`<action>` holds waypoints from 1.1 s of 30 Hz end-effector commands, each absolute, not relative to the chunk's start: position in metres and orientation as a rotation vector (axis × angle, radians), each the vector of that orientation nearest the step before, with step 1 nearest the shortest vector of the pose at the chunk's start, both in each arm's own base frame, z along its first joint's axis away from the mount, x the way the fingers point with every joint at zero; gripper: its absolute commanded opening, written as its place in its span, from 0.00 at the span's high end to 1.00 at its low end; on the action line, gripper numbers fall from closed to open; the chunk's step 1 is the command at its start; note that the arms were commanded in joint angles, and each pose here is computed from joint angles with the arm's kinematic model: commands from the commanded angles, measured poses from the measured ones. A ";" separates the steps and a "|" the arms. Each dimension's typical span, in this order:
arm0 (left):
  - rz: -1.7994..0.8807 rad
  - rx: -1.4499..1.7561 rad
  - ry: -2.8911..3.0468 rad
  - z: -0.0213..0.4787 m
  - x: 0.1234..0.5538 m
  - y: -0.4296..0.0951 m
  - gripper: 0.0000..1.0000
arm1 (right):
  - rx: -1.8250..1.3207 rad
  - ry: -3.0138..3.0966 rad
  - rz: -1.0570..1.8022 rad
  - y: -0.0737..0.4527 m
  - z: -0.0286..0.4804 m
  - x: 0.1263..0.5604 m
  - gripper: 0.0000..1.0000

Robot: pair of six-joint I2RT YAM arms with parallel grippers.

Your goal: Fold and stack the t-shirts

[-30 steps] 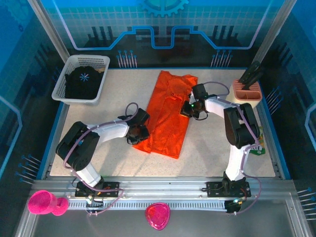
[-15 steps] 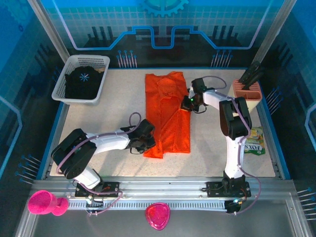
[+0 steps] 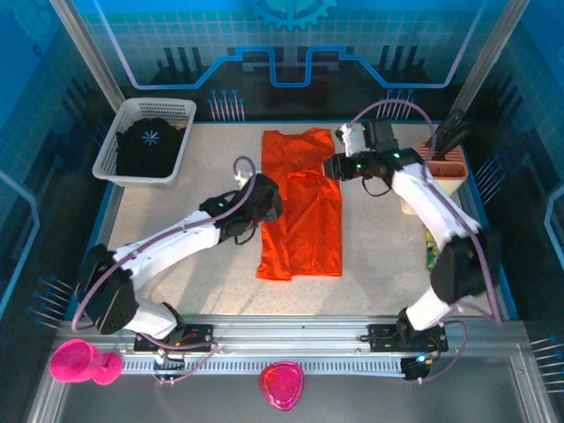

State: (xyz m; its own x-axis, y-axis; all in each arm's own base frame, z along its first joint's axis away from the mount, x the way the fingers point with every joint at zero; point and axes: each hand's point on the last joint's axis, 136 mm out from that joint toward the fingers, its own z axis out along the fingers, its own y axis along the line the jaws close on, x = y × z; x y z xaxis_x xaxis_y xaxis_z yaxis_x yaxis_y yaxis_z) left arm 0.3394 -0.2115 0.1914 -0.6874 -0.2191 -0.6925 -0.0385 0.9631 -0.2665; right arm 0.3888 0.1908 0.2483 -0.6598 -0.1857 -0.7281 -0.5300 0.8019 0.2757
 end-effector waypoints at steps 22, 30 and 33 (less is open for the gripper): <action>-0.087 1.764 1.718 0.152 0.171 -0.214 0.01 | -1.984 1.947 0.061 0.160 0.118 0.148 0.28; -0.052 1.942 1.802 0.081 0.163 -0.227 0.01 | -2.083 2.011 0.083 0.177 0.070 0.158 0.32; -0.052 1.955 1.802 0.064 0.165 -0.234 0.02 | -2.106 2.028 0.104 0.181 0.055 0.158 0.33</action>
State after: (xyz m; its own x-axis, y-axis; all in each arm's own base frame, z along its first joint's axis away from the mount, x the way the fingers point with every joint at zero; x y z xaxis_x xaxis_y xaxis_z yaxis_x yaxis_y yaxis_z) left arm 0.1614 -0.2269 0.0726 0.1116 0.9343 -0.3387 0.9554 -0.0071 0.2953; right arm 0.1581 0.1726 0.0638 0.0206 -0.9826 -0.1844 -0.9935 0.0004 -0.1134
